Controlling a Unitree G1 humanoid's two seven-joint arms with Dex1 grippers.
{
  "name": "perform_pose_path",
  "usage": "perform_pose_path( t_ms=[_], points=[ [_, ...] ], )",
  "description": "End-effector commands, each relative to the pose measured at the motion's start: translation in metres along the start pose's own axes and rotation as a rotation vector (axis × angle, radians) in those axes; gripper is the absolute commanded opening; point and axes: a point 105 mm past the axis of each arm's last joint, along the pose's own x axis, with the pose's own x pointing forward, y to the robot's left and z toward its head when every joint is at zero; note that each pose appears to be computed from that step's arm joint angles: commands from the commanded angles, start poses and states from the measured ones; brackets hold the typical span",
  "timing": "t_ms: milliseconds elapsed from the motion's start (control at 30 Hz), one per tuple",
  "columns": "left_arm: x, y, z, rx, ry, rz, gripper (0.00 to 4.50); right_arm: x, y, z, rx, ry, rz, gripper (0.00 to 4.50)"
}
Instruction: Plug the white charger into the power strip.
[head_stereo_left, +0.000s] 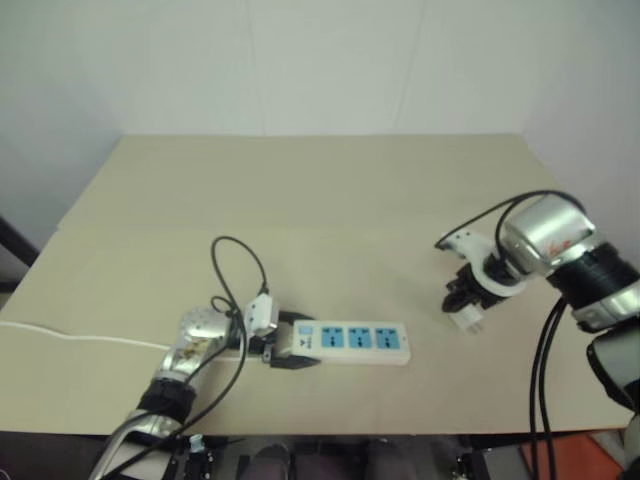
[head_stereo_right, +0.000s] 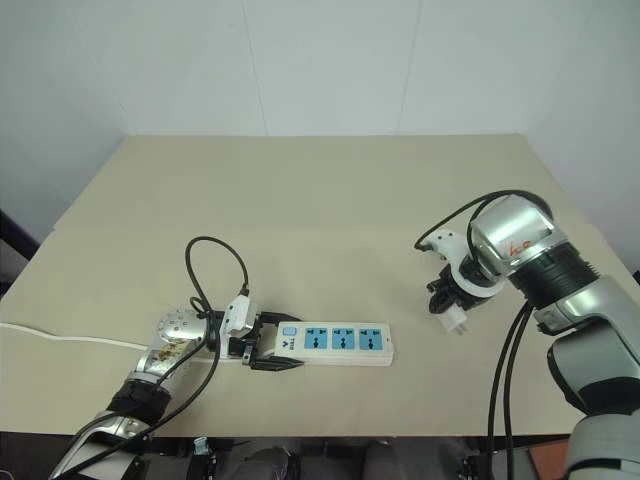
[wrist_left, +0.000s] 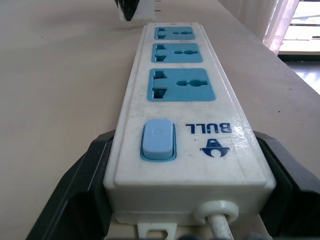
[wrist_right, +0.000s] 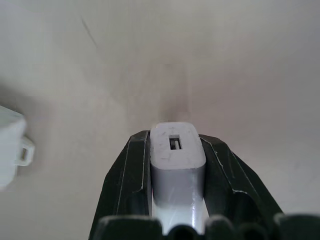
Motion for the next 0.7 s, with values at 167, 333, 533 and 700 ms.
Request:
perform_pose_path(
  t_ms=[167, 333, 533, 700],
  points=[
    [-0.002, 0.0, -0.007, -0.017, 0.037, 0.004, 3.31, -0.08, 0.035, 0.073, -0.271, -0.82, 0.157, 1.13],
    [-0.002, 0.003, -0.005, -0.012, 0.04, -0.001, 3.31, -0.073, 0.063, 0.063, -0.339, -1.066, 0.252, 1.13],
    [-0.003, 0.006, -0.005, -0.01, 0.047, -0.006, 3.31, -0.053, 0.106, 0.037, -0.468, -1.23, 0.549, 1.13],
    [-0.004, 0.007, -0.006, -0.011, 0.053, -0.013, 3.31, -0.024, 0.134, 0.028, -0.545, -1.242, 0.651, 1.13]
  ],
)
